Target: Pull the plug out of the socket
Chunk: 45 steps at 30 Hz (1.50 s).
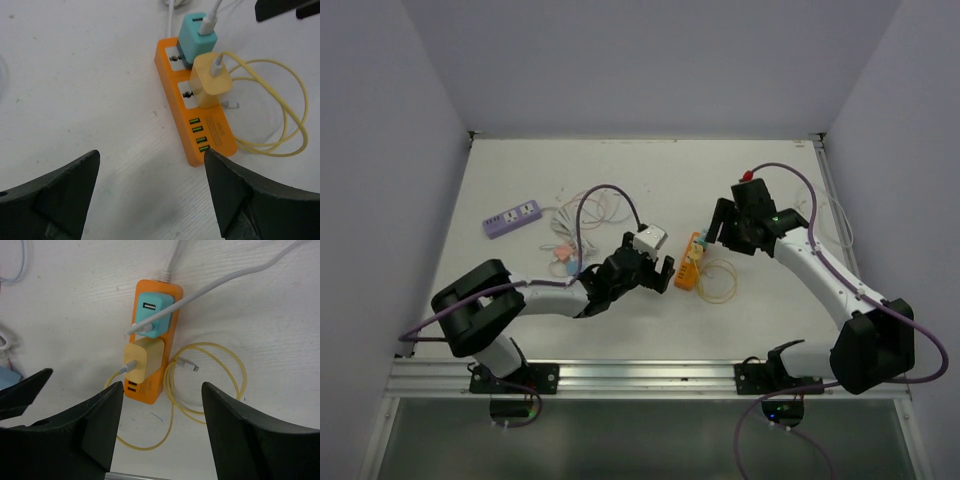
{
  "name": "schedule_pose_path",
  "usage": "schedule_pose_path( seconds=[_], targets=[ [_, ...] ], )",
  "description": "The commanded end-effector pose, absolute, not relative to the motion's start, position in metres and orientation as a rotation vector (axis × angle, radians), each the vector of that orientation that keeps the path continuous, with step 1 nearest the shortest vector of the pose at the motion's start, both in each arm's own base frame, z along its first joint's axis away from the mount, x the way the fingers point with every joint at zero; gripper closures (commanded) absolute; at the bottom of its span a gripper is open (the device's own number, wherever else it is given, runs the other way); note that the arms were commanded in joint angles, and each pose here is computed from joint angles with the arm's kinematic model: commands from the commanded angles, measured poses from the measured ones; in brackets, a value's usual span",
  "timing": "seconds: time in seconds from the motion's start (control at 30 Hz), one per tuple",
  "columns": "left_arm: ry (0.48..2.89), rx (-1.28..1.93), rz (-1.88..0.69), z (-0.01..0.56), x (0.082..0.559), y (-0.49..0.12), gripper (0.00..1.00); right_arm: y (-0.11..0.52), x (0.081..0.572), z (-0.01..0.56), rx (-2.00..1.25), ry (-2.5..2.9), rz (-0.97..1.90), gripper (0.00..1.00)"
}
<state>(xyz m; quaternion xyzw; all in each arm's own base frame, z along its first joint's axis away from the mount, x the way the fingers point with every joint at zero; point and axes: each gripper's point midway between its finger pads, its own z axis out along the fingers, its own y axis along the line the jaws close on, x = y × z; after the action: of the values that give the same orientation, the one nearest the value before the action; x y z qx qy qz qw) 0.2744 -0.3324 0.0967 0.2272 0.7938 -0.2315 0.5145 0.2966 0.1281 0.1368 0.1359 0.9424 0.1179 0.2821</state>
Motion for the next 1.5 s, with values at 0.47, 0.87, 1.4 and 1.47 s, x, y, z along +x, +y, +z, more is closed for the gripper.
schedule_pose_path(
  seconds=[0.47, 0.87, 1.4, 1.47],
  targets=[
    [1.698, 0.568, -0.572, 0.068, 0.254, -0.404, 0.08, 0.141, 0.306, 0.144, 0.444, 2.513, 0.281, 0.27],
    [1.699, 0.538, -0.531, 0.055, 0.267, -0.421, 0.16, 0.143, 0.307, 0.132, 0.473, 2.540, 0.220, 0.27],
    [1.750, 0.580, -0.496, 0.024, 0.265, -0.417, 0.56, 0.169, 0.313, 0.104, 0.522, 2.592, 0.169, 0.26],
    [1.754, 0.586, -0.488, 0.021, 0.265, -0.416, 0.57, 0.172, 0.315, 0.099, 0.524, 2.599, 0.161, 0.27]
  ],
)
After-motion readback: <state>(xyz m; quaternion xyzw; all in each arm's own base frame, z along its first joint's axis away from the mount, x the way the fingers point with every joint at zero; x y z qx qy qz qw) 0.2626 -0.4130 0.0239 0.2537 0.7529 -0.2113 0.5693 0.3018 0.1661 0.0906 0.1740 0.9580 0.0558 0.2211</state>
